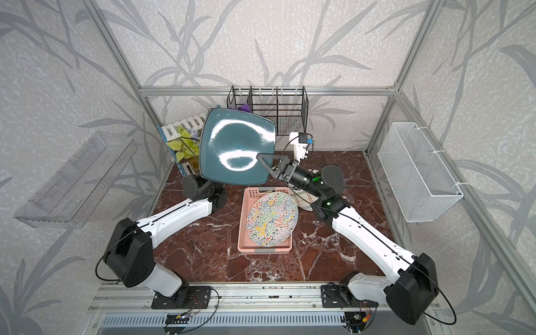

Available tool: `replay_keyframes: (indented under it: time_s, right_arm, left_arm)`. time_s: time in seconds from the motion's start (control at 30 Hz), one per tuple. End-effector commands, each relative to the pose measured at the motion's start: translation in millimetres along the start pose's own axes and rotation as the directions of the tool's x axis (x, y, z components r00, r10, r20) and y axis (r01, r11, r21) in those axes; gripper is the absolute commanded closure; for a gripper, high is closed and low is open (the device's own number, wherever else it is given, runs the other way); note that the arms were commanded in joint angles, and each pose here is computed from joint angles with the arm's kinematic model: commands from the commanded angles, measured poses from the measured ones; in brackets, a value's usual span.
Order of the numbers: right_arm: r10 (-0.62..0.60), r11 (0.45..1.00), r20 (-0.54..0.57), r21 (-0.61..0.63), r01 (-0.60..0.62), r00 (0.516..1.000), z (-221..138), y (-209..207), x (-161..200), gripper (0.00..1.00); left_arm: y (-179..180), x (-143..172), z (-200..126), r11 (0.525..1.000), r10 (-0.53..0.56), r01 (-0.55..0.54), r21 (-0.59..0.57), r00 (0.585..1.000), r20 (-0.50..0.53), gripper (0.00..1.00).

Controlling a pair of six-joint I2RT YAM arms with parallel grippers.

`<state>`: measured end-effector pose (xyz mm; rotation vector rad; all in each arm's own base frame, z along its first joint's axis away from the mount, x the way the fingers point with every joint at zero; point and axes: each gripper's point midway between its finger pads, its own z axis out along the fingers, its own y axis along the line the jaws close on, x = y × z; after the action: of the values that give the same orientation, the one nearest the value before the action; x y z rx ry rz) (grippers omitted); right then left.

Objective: Wipe the wet plate dry
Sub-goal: Wipe the plate with towel.

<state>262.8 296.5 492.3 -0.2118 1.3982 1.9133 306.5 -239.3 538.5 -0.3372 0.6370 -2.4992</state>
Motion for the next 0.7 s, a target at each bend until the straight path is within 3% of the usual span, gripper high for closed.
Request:
replay_keyframes:
  time_s: [0.0,0.13,0.23,0.3,0.37,0.4,0.43,0.5,0.67]
  right_arm:
    - [-0.063,0.998,0.136,0.023,0.061,0.989,2.5,7.4,-50.4,1.00]
    - [-0.060,0.994,0.251,0.107,0.034,0.966,-24.6,-9.7,-90.8,1.00]
    - [-0.076,0.983,0.281,0.181,0.025,0.957,-46.1,-20.0,-97.4,1.00]
    - [-0.088,0.965,0.268,0.263,0.015,0.959,-56.4,-32.6,-89.8,1.00]
    - [-0.098,0.947,0.232,0.322,0.019,0.968,-60.6,-42.9,-77.9,1.00]
    - [-0.101,0.941,0.211,0.338,0.025,0.972,-61.0,-46.5,-72.2,1.00]
    - [-0.102,0.937,0.185,0.348,0.032,0.977,-59.4,-49.0,-65.2,1.00]
    - [-0.099,0.938,0.146,0.344,0.043,0.984,-53.0,-49.7,-53.5,1.00]
    - [-0.088,0.946,0.090,0.318,0.056,0.992,-35.7,-49.0,-36.0,1.00]
  left_arm:
    - [-20.9,37.3,-14.6,0.999,0.002,0.002,0.039,0.995,-0.103,1.00]
    - [-23.3,29.1,-48.7,0.989,0.129,-0.131,-0.072,0.991,-0.036,1.00]
    - [-23.7,17.1,-67.3,0.911,0.337,-0.342,-0.229,0.940,-0.059,1.00]
    - [-9.1,-0.1,-79.0,0.779,0.484,-0.485,-0.398,0.868,-0.112,1.00]
    - [-6.4,-12.6,-82.6,0.548,0.659,-0.665,-0.507,0.717,-0.228,1.00]
    - [3.4,-19.6,-87.7,0.437,0.689,-0.706,-0.558,0.661,-0.297,1.00]
    - [8.5,-23.8,-88.6,0.367,0.702,-0.733,-0.572,0.622,-0.346,1.00]
    - [21.9,-31.0,-89.4,0.277,0.707,-0.769,-0.576,0.569,-0.419,1.00]
    - [64.8,-46.1,-92.1,0.142,0.648,-0.806,-0.575,0.515,-0.561,1.00]
